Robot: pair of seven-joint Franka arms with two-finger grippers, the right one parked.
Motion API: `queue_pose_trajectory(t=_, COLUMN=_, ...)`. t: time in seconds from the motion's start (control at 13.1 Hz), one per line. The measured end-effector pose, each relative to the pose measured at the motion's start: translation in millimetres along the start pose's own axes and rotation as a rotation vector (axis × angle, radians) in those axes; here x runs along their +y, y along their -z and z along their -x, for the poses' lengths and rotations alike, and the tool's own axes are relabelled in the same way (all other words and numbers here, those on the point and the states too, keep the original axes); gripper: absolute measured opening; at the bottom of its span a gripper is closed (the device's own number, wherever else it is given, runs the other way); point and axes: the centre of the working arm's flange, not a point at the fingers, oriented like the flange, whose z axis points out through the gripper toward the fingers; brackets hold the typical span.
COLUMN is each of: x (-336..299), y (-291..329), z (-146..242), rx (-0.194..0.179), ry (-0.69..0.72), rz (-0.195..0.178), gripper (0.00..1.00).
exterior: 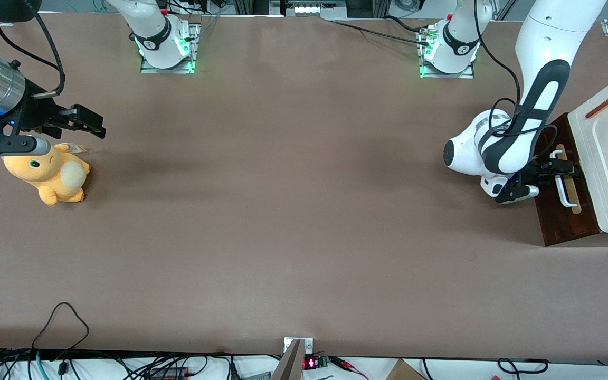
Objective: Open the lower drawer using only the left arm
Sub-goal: 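Close the left gripper around the white bar handle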
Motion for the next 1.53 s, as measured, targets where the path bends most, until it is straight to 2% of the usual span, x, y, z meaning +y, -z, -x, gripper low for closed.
queue_pose_trajectory(t=0.08, x=0.2, y=0.7, z=-0.1, rx=0.002, ry=0.0, rz=0.0, gripper=0.89)
queue_pose_trajectory(t=0.15, x=0.8, y=1.5, z=-0.2, rx=0.003, ry=0.0, rz=0.0, gripper=0.88)
queue_pose_trajectory(t=0.38, x=4.4, y=5.0, z=-0.2, rx=0.01, ry=-0.005, rz=0.001, gripper=0.56)
queue_pose_trajectory(t=0.46, x=6.2, y=5.7, z=0.0, rx=0.011, ry=-0.007, rz=0.001, gripper=0.56)
queue_pose_trajectory(t=0.69, x=9.8, y=5.9, z=0.8, rx=0.011, ry=-0.011, rz=0.002, gripper=0.47)
queue_pose_trajectory(t=1.07, x=9.9, y=4.5, z=1.1, rx=0.009, ry=-0.012, rz=0.001, gripper=0.47)
queue_pose_trajectory(t=1.22, x=9.7, y=3.4, z=1.3, rx=0.007, ry=-0.011, rz=0.0, gripper=0.43)
queue_pose_trajectory(t=1.45, x=9.7, y=1.5, z=1.8, rx=0.003, ry=-0.012, rz=-0.001, gripper=0.3)
queue_pose_trajectory(t=1.53, x=9.7, y=0.9, z=1.9, rx=0.002, ry=-0.012, rz=-0.001, gripper=0.3)
